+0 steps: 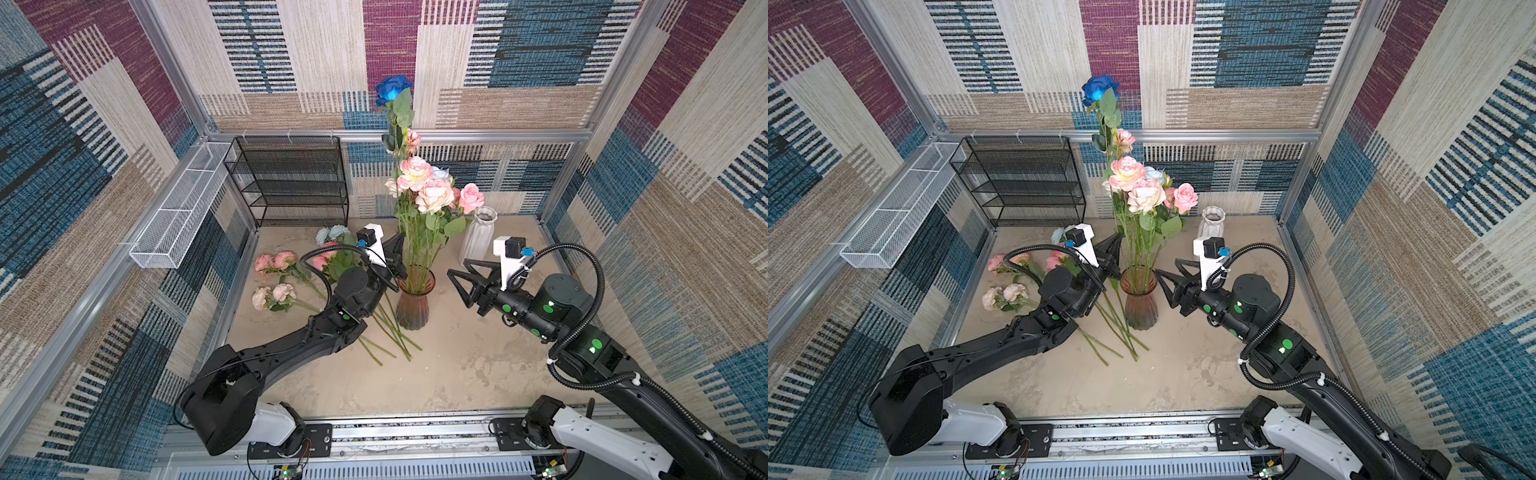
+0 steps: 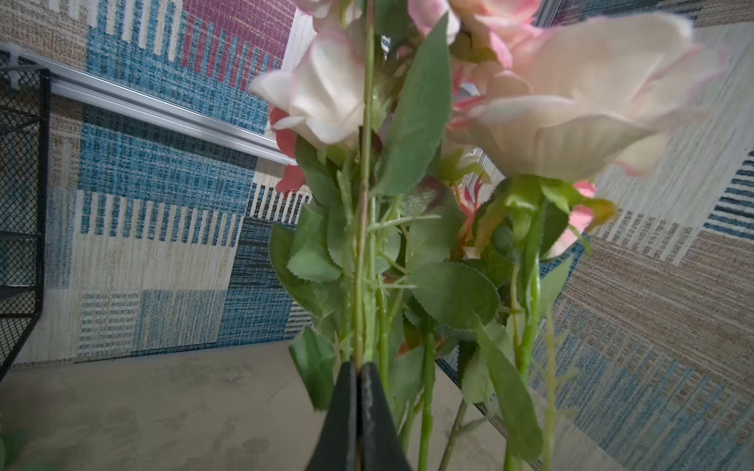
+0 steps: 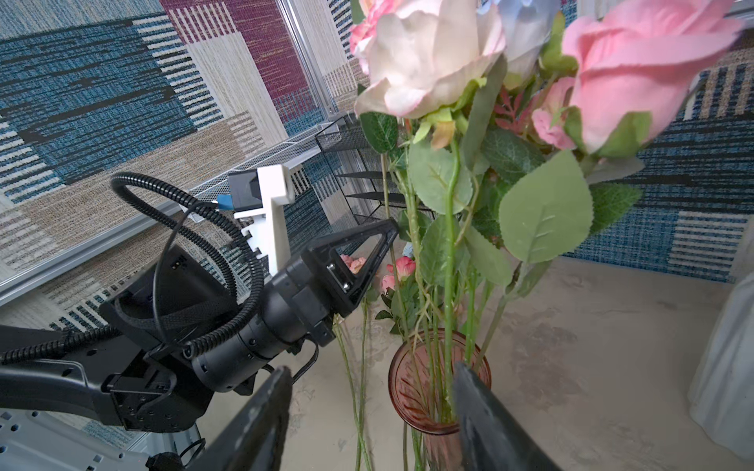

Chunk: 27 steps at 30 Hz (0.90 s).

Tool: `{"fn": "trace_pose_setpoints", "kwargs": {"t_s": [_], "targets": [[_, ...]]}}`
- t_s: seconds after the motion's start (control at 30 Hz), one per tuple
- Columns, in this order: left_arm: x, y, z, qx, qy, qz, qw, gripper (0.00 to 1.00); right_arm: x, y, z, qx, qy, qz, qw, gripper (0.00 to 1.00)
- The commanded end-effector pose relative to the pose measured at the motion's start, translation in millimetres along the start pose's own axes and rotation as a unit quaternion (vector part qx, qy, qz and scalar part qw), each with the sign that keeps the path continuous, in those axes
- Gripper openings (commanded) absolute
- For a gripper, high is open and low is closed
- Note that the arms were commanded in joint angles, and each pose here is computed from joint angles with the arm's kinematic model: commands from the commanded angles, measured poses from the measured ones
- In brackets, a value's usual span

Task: Arrange flowers in a vase
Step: Place the flower in the vase.

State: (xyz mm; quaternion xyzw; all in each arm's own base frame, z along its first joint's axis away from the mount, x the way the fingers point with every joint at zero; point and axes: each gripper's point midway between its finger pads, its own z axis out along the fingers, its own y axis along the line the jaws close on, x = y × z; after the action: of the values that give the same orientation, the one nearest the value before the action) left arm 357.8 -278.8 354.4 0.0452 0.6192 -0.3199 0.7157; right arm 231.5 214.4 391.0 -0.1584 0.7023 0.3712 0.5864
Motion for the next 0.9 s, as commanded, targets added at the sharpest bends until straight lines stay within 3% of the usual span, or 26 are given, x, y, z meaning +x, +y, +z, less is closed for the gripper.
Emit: {"fn": "trace_pose_setpoints", "kwargs": {"t_s": [0.0,0.03,0.27,0.37,0.6,0.87], "targets": [[-3.8,4.5,-2.6,-0.012,-0.017,0.006,1.0,0.0,-3.9,0.4,-0.2,0.0,-0.009,-0.005,1.0,0.65],[1.0,6.0,-4.4,-0.013,-0.01,0.004,1.0,0.01,-3.5,0.1,-0.3,0.001,-0.009,-0.004,1.0,0.65],[12.8,12.7,-23.9,-0.028,0.026,0.0,0.999,0.38,-3.2,0.1,-2.1,-0.001,-0.013,-0.003,1.0,0.69],[11.0,9.1,-33.1,-0.022,0.042,0.001,0.999,0.47,-0.7,-0.8,-1.2,-0.001,-0.012,-0.002,1.0,0.72],[16.8,5.9,-61.9,-0.01,0.1,-0.008,0.995,0.48,3.6,-2.3,-0.9,0.001,-0.008,0.0,1.0,0.73],[24.9,28.1,-113.7,-0.046,0.15,-0.051,0.986,0.45,11.0,-5.3,-5.7,0.005,-0.003,0.005,1.0,0.73]]}}
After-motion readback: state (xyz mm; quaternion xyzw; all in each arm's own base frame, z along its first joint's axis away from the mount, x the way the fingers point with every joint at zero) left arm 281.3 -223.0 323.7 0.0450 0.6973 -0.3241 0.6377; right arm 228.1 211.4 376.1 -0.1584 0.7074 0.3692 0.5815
